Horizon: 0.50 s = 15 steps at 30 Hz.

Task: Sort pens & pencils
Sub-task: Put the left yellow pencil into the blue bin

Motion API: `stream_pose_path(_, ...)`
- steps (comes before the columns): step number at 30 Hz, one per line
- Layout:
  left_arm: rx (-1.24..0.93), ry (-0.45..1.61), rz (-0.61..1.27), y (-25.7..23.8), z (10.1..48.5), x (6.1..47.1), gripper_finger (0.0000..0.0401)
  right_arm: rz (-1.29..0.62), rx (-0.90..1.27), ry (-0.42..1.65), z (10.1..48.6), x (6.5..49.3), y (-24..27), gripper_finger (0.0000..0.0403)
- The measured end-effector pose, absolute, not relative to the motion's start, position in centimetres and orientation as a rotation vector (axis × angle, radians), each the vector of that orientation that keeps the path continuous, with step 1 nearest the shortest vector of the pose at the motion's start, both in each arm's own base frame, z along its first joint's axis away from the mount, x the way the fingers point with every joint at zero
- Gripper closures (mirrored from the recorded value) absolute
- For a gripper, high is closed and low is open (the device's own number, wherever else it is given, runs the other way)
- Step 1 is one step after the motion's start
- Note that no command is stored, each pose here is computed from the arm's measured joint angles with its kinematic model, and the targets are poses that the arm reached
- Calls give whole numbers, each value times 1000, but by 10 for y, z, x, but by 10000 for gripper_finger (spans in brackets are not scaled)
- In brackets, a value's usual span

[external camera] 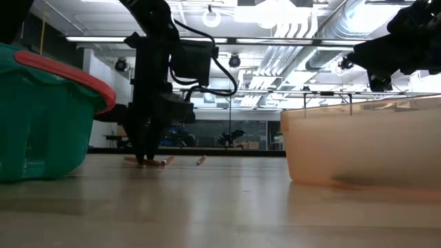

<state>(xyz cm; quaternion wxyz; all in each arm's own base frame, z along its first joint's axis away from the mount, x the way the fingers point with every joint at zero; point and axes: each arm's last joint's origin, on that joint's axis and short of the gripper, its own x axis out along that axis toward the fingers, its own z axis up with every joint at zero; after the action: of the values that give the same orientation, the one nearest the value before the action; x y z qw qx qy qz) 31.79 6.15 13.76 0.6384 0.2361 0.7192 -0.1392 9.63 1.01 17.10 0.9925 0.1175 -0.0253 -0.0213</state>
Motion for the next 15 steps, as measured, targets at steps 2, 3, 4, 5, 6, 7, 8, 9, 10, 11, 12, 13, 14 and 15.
stream_pose_path(2,539,1643,-317,62,138,318,329,-42,236,-51,171,96,10,306)
stream_pose_path(3,540,1643,-316,62,138,318,329,-42,236,-51,171,96,10,306)
stream_pose_path(4,540,1644,-316,62,138,318,329,-43,236,-51,171,96,10,306)
stream_pose_path(5,540,1643,-316,62,138,318,329,-43,236,-51,171,96,10,306)
stream_pose_path(6,536,1641,-319,62,138,318,329,-42,236,-51,171,96,10,306)
stream_pose_path(7,530,1638,-324,61,138,318,329,-42,236,-51,171,96,10,306)
stream_pose_path(8,522,1634,-331,61,138,318,329,-43,236,-51,171,96,10,306)
stream_pose_path(9,514,1630,-331,61,137,318,329,-42,236,-51,171,96,10,306)
stream_pose_path(10,509,1625,-329,61,137,318,329,-43,236,-51,171,96,10,306)
stream_pose_path(11,502,1624,-326,61,137,319,329,-42,236,-51,171,96,10,306)
stream_pose_path(12,493,1623,-322,61,137,319,330,-42,236,-51,171,96,10,306)
stream_pose_path(13,481,1621,-318,61,137,319,332,-42,236,-51,171,96,10,306)
stream_pose_path(14,471,1621,-313,61,137,319,337,-42,236,-51,171,96,10,306)
stream_pose_path(15,463,1623,-307,61,137,318,345,-42,236,-51,171,96,10,306)
